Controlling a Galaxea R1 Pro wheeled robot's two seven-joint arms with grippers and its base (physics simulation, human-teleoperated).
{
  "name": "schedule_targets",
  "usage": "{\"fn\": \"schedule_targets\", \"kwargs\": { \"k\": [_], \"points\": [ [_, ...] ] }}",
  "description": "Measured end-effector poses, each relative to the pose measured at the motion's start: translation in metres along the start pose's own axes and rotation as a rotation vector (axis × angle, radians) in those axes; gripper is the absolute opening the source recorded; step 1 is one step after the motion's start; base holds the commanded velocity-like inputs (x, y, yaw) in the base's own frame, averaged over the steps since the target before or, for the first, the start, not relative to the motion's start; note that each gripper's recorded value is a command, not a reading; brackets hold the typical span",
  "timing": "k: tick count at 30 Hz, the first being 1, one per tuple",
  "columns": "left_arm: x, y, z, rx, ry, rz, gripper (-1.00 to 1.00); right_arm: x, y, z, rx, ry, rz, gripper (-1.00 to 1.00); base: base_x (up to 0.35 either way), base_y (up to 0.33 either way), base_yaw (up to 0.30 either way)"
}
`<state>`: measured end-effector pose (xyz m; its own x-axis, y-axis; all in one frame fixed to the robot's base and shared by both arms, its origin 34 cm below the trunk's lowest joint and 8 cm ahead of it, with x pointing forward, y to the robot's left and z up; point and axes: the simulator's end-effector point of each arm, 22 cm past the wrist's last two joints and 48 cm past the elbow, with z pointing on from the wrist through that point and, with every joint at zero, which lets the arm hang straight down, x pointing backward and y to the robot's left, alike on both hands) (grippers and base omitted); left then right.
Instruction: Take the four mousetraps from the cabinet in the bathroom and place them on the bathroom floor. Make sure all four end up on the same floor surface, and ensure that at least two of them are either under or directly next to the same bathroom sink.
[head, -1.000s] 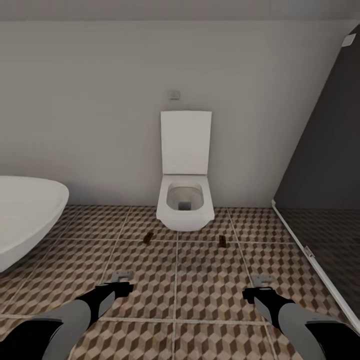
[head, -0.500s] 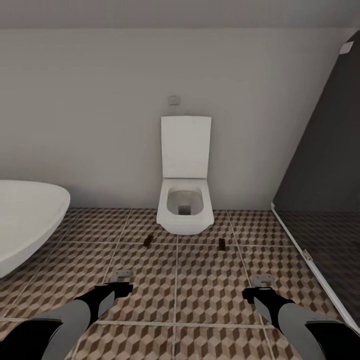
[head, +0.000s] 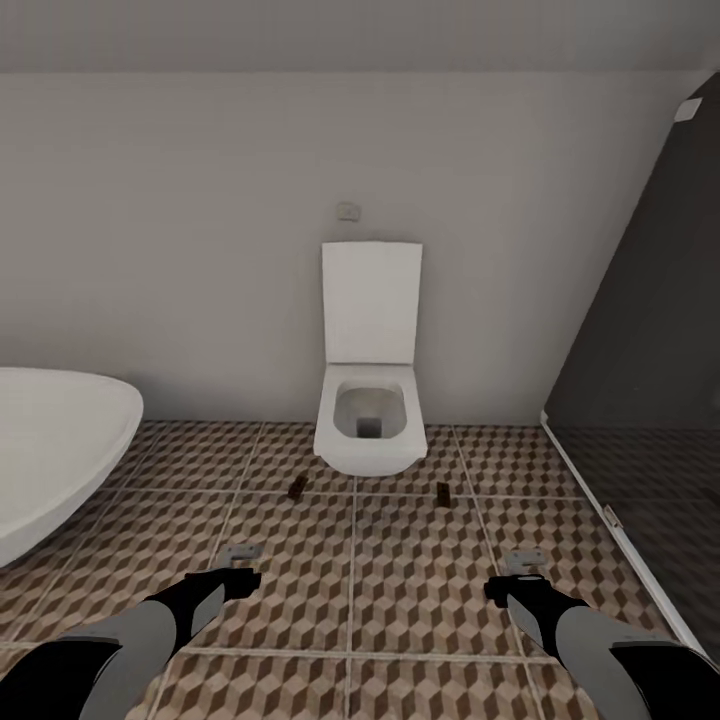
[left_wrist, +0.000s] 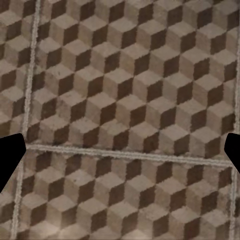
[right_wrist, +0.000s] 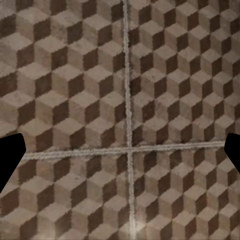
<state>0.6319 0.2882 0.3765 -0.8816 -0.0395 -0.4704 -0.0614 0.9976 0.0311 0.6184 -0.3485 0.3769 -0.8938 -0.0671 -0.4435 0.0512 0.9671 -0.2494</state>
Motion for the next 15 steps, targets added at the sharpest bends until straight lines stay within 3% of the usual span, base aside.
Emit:
{"fn": "schedule_targets", "kwargs": {
  "k": [15],
  "points": [
    [-0.019, 0.01, -0.025, -0.009, 0.003, -0.002, 1.0, -0.01, -0.007, -0.024, -0.006, 0.017, -0.002, 1.0, 0.0, 0.0, 0.0]
  ]
}}
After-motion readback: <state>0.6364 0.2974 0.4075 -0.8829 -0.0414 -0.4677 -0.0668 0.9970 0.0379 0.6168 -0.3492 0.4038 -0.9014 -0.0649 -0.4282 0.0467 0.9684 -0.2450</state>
